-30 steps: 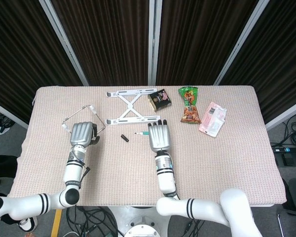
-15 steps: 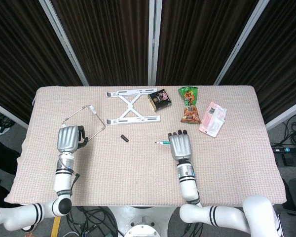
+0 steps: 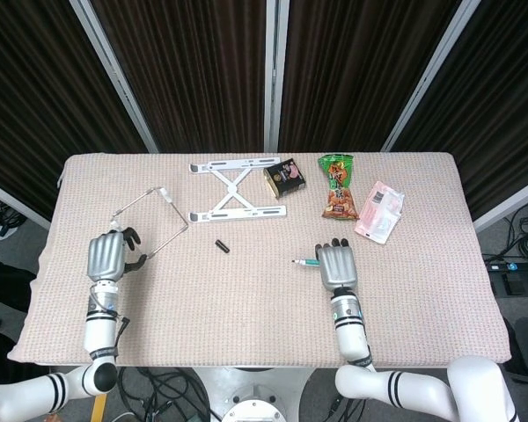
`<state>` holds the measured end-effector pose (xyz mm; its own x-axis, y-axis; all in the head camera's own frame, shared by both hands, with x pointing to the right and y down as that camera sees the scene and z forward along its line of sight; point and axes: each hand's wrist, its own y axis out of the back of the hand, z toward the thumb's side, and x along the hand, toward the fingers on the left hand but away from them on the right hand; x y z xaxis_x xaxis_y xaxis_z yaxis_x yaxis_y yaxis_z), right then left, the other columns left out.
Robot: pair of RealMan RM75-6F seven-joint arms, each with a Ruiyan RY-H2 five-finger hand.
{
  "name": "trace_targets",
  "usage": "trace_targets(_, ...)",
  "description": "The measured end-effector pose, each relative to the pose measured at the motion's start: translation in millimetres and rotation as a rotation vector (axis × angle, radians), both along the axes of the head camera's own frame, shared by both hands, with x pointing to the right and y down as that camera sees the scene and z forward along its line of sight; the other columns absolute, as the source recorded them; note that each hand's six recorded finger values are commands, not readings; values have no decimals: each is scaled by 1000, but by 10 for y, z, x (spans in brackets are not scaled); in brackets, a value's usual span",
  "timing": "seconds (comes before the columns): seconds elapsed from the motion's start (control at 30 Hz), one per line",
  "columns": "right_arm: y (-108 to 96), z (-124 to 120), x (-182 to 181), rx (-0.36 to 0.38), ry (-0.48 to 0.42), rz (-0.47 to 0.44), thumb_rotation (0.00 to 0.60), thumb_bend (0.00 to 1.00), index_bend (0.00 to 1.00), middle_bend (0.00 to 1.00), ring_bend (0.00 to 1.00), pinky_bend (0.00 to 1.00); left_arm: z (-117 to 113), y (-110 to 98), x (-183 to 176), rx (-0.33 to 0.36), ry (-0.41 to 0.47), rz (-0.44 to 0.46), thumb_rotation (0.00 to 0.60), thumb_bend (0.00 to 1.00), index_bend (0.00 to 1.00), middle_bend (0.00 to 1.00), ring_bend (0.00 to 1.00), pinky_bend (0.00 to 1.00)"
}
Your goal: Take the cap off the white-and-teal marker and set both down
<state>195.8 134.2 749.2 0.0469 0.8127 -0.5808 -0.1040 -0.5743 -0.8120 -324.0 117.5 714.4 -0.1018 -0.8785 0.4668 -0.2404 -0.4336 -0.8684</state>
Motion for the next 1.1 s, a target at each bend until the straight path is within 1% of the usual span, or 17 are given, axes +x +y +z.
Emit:
trace_targets(0.1,-4,-33,11,-1,-8,2,600,88,248,246,83,129,-33,-5,-16,14,2,2,600,145,386,438,347,367)
trace_targets(0.23,-37,-144,40,24,-26,15,600,83,225,225,69,109,-103,-19,-26,32,4,-1,600,138,386,437,347,359)
trace_targets(0.33,-66,-296,86,59,-43,26,600,82,224,225,68,96,-181,-19,-30,51,5,-5,600,133,386,437,347,356)
trace_targets(0.43,-94,-520,189,107,-56,35,600,82,220,220,58,82,-287,-10,-38,76,5,-8,600,127,385,434,347,353)
trace_targets(0.53,-120,-785,383,151,-54,37,600,86,174,172,7,25,-403,17,-48,99,3,-11,600,116,381,428,346,345)
trace_targets(0.6,-129,-973,572,171,-42,31,600,88,148,146,0,3,-470,53,-62,112,-1,-14,600,108,373,420,335,335)
trace_targets(0.67,-122,-1166,801,189,-22,29,600,86,129,131,0,0,-528,107,-89,127,-13,-11,600,99,358,396,296,313)
trace_targets(0.77,-43,-1422,1137,211,-4,45,600,83,101,115,0,0,-584,177,-118,153,-44,14,600,93,333,344,246,286)
trace_targets(0.87,88,-1557,1347,226,-30,80,600,82,92,111,0,0,-609,254,-177,176,-77,20,600,92,320,312,231,264)
trace_targets(1.0,300,-1606,1549,237,-71,124,600,85,88,109,0,0,-631,303,-230,189,-109,9,600,93,313,309,220,247)
trace_targets(1.1,393,-1579,1686,246,-56,127,600,87,71,100,0,0,-643,332,-239,202,-127,19,600,92,307,306,209,233)
